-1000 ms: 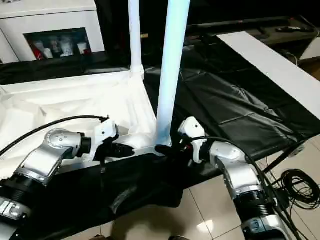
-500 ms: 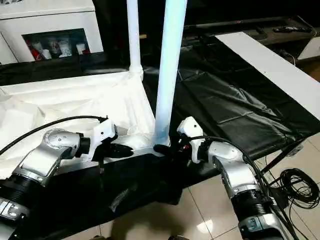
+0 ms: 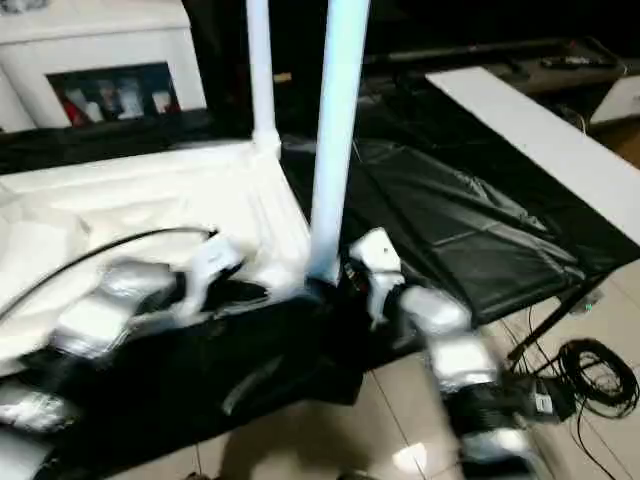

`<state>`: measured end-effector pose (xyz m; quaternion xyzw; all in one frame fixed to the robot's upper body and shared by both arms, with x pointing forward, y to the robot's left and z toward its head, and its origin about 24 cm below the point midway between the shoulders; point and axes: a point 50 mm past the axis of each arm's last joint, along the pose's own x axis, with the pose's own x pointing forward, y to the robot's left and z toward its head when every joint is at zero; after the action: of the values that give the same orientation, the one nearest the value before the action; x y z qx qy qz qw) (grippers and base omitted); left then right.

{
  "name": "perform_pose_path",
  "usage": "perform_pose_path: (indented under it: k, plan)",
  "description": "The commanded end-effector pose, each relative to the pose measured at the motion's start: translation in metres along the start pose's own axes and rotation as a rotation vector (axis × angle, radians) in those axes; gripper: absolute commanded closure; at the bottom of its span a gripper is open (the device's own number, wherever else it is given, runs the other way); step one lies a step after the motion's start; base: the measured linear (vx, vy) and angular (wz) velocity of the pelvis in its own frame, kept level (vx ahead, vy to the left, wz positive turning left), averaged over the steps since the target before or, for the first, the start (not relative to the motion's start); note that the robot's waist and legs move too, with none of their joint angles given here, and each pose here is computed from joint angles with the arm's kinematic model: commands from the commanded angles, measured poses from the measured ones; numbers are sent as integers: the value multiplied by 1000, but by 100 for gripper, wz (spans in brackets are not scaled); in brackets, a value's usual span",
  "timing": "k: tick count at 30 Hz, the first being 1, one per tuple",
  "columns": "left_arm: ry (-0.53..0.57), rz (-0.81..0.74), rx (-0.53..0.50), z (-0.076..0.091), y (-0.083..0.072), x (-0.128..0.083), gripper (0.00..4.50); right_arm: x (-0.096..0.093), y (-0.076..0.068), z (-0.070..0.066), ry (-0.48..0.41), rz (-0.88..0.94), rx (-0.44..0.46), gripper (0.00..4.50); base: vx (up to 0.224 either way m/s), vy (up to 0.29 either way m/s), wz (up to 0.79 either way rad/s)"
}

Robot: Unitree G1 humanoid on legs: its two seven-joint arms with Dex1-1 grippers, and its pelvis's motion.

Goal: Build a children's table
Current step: Rotate leg to tighten

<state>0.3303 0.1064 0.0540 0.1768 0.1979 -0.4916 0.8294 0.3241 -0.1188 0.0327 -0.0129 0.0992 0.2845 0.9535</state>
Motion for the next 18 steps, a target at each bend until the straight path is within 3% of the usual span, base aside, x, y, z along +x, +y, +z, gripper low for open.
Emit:
perform_pose_path:
  k: [1,4,8,14,16,18]
  plan:
    - [8,32,-42,4,-11,24,450,14,11,-9,51,-127,82,186,0,0,0]
    - [4,100,-53,12,-12,35,450,25,17,-8,58,-221,125,186,0,0,0]
    - [5,125,-32,16,-14,42,450,36,26,-2,46,-244,117,186,0,0,0]
    - [-16,114,11,19,-13,42,450,39,37,5,-19,-140,102,186,0,0,0]
    - [-19,103,21,17,-11,38,450,35,35,8,-64,-108,121,116,0,0,0]
    - [-15,100,20,13,-9,34,450,31,32,10,-84,-79,99,116,0,0,0]
